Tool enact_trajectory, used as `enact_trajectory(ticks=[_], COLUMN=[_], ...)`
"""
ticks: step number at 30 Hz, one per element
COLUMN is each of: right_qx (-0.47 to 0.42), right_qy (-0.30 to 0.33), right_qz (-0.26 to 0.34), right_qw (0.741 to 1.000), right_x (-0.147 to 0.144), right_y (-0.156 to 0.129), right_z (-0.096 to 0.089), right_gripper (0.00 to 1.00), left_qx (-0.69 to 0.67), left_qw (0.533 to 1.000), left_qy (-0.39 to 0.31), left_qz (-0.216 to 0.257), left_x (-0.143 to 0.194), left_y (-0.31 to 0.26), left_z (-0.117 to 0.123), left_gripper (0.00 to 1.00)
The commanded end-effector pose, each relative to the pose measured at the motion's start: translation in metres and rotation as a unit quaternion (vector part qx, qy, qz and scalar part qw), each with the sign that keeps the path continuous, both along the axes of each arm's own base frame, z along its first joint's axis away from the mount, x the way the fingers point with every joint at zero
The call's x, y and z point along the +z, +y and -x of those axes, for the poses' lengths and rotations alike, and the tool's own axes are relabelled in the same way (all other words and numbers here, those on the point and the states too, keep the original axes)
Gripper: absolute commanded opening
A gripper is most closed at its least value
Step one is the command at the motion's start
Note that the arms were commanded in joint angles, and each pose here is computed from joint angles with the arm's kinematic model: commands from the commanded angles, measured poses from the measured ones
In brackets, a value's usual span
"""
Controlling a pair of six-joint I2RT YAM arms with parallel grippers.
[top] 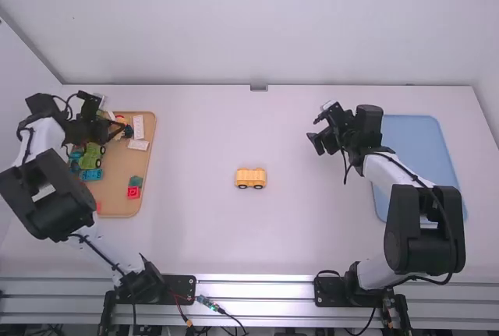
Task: Assemble lego blocks to make yellow taxi
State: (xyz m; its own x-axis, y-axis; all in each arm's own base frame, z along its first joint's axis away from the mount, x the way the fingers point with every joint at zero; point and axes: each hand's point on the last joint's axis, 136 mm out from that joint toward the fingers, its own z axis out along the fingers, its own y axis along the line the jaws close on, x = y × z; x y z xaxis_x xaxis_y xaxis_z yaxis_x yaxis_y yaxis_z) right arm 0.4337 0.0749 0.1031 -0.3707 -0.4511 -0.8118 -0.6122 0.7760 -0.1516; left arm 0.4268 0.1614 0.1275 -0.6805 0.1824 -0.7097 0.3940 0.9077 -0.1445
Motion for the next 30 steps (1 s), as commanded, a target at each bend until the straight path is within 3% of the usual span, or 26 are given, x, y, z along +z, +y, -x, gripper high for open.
enact_trajectory(ticks=[1,6,11,17,24,30], right_qx=[0.01,0.013,0.034,0.182,0.306,0.338], right_qy=[-0.021,-0.021,-0.015,-0.028,-0.023,-0.009], right_qz=[-0.005,-0.004,-0.02,-0.049,-0.122,-0.126], right_qw=[1.0,1.0,0.999,0.982,0.944,0.933], right_x=[0.018,0.018,0.017,0.005,-0.036,-0.058], right_y=[0.007,0.009,0.016,0.049,0.087,0.11], right_z=[-0.004,-0.003,0.002,0.026,0.05,0.061], right_gripper=[0.99,0.99,0.99,0.99,0.99,0.99], left_qx=[-0.038,-0.106,-0.217,-0.378,-0.497,-0.485], left_qw=[0.998,0.984,0.962,0.916,0.862,0.865], left_qy=[0.032,0.067,0.052,0.012,-0.045,-0.032], left_qz=[-0.033,-0.127,-0.156,-0.131,-0.089,-0.124], left_x=[-0.008,-0.024,-0.025,-0.022,-0.018,-0.037], left_y=[-0.039,-0.106,-0.188,-0.266,-0.318,-0.33], left_z=[-0.015,-0.029,-0.029,0.0,0.03,0.037], left_gripper=[0.02,0.02,0.02,0.02,0.02,0.02])
